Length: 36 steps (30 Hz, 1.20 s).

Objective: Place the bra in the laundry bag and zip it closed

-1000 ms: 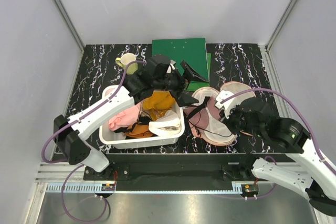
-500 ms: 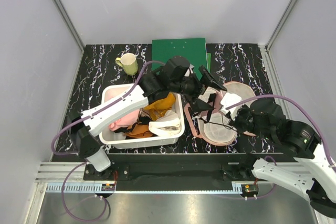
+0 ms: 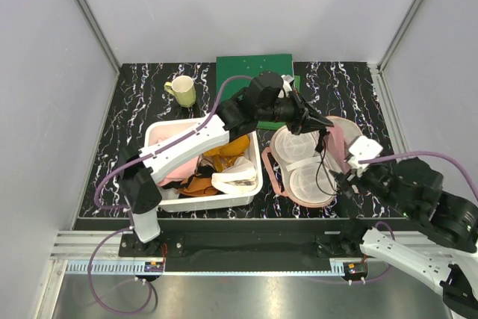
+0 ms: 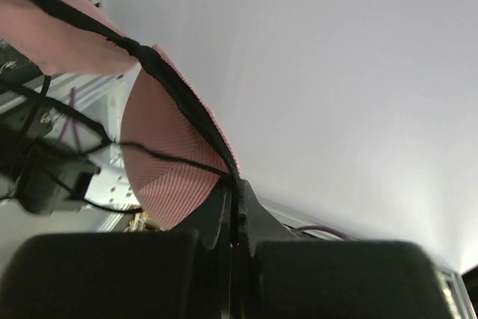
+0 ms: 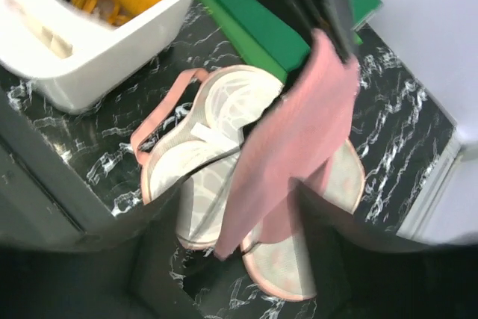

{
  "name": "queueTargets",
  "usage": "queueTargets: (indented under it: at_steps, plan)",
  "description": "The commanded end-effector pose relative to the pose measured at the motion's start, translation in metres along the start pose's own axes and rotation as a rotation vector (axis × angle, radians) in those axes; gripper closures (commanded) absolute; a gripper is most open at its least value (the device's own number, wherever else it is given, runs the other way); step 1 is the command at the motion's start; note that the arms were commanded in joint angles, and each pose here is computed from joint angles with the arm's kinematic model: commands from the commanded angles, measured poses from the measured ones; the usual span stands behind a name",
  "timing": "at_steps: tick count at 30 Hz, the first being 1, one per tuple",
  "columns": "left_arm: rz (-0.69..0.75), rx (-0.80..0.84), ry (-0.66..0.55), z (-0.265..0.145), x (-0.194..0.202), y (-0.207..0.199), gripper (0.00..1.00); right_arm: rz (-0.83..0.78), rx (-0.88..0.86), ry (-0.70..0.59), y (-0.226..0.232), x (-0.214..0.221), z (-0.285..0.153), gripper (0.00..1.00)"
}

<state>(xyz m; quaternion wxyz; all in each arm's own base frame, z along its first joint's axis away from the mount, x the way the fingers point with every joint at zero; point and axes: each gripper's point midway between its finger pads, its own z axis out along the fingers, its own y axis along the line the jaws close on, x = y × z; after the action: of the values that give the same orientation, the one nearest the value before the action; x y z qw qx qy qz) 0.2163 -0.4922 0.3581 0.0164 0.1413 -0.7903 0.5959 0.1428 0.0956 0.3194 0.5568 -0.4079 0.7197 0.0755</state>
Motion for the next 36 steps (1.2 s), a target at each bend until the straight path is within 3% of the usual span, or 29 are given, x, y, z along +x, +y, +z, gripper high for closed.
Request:
queueTargets:
  at_steps: [1, 3, 7, 12, 16, 22, 23, 27, 30, 36]
  plan:
    - [0.129, 0.159, -0.02, 0.012, -0.02, -0.034, 1.0, 0.192, 0.237, -0.107, -0.04, -0.015, -0.022, 0.09]
    - [0.14, 0.159, -0.064, 0.024, -0.035, -0.034, 1.0, 0.35, 0.393, -0.131, -0.064, -0.015, -0.04, 0.02]
    - [0.181, 0.17, -0.158, 0.05, -0.065, -0.042, 1.0, 0.656, 0.616, -0.187, -0.094, -0.006, -0.072, 0.0]
    - [0.235, 0.207, -0.258, 0.085, -0.1, -0.051, 1.0, 0.885, 0.624, -0.248, -0.093, -0.008, -0.082, 0.0]
    - [0.251, 0.199, -0.288, 0.1, -0.107, -0.037, 1.0, 0.921, 0.575, -0.155, -0.077, -0.004, -0.064, 0.0]
    - [0.253, 0.072, -0.378, 0.101, -0.093, 0.047, 1.0, 1.041, 0.545, -0.098, -0.06, 0.002, -0.046, 0.0]
    - [0.218, 0.01, -0.39, 0.101, -0.089, 0.085, 1.0, 1.05, 0.527, -0.086, -0.056, 0.002, -0.042, 0.01]
    - [0.155, -0.1, -0.385, 0.107, -0.087, 0.155, 1.0, 1.076, 0.46, 0.046, -0.028, 0.013, -0.014, 0.0]
    - [0.154, -0.15, -0.367, 0.106, -0.079, 0.184, 1.0, 1.175, 0.513, 0.151, -0.011, 0.04, 0.004, 0.0]
    - [0.226, -0.213, -0.377, 0.083, -0.074, 0.207, 0.97, 1.276, 0.594, 0.203, 0.002, 0.076, 0.019, 0.0]
